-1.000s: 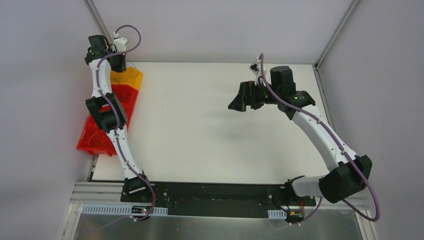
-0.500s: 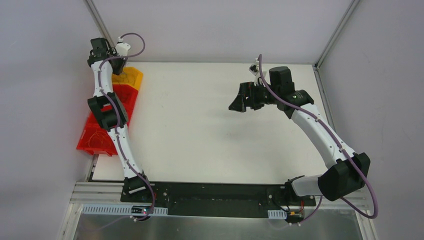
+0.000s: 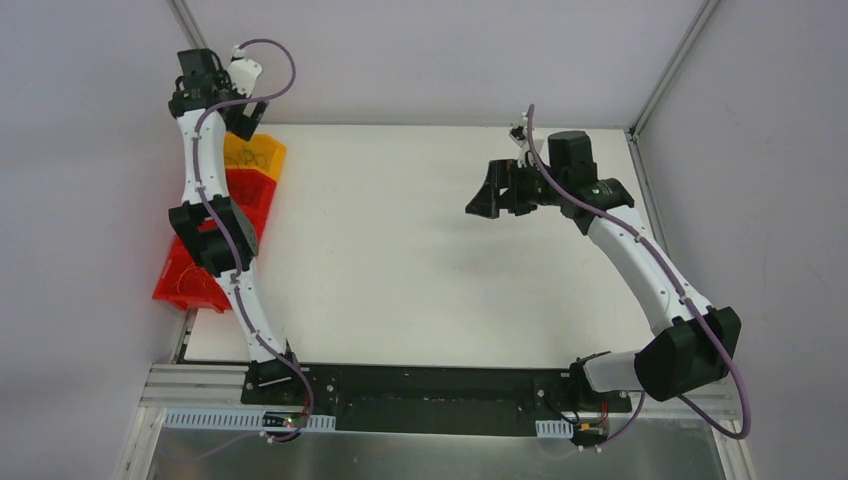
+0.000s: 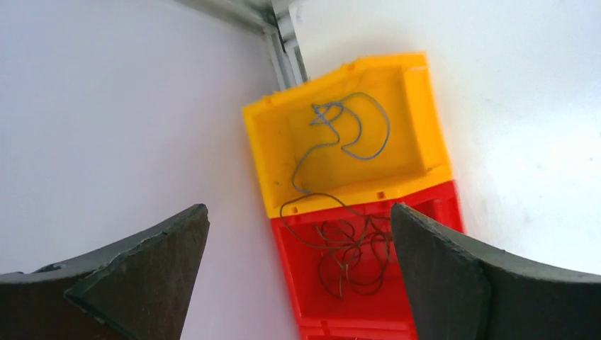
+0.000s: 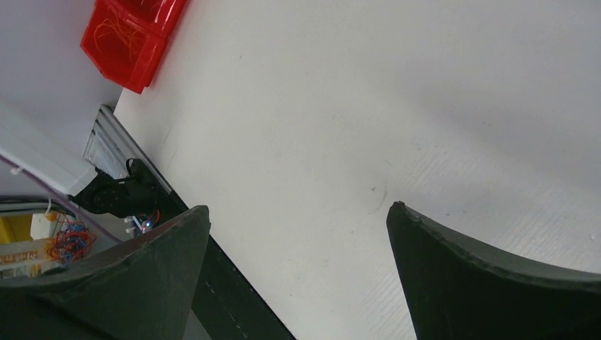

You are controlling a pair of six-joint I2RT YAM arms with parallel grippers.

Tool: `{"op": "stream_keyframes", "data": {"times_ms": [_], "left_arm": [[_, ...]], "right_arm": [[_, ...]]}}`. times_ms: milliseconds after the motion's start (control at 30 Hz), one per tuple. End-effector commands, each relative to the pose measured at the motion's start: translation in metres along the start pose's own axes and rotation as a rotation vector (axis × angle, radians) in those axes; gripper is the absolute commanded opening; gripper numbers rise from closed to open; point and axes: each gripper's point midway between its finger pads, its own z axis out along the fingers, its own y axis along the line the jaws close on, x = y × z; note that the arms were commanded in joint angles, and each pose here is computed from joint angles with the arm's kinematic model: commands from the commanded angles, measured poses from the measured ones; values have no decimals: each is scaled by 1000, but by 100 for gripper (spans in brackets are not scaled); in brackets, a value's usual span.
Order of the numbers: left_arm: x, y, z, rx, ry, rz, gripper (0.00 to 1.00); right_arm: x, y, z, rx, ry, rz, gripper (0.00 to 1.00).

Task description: Untangle the cables

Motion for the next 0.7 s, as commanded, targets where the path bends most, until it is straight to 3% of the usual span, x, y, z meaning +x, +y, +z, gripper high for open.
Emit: {"op": "stream_keyframes", "data": {"times_ms": [0, 167, 400, 500, 667], "left_arm": [[-77, -46, -95, -91, 10, 156, 99], [-91, -157, -149, 165, 39, 85, 99], [-68, -278, -192, 458, 232, -370, 99], [-41, -299, -190, 473, 320, -483, 99], [0, -301, -175, 366, 362, -493, 99]], "right_arm": [[-26, -22, -17, 75, -95, 38, 99], [-29, -64, -43, 213, -152, 109, 99], [12, -111, -68, 446, -135, 159, 99], [41, -123, -73, 504, -103, 179, 100], [80, -131, -75, 533, -81, 234, 99]]}}
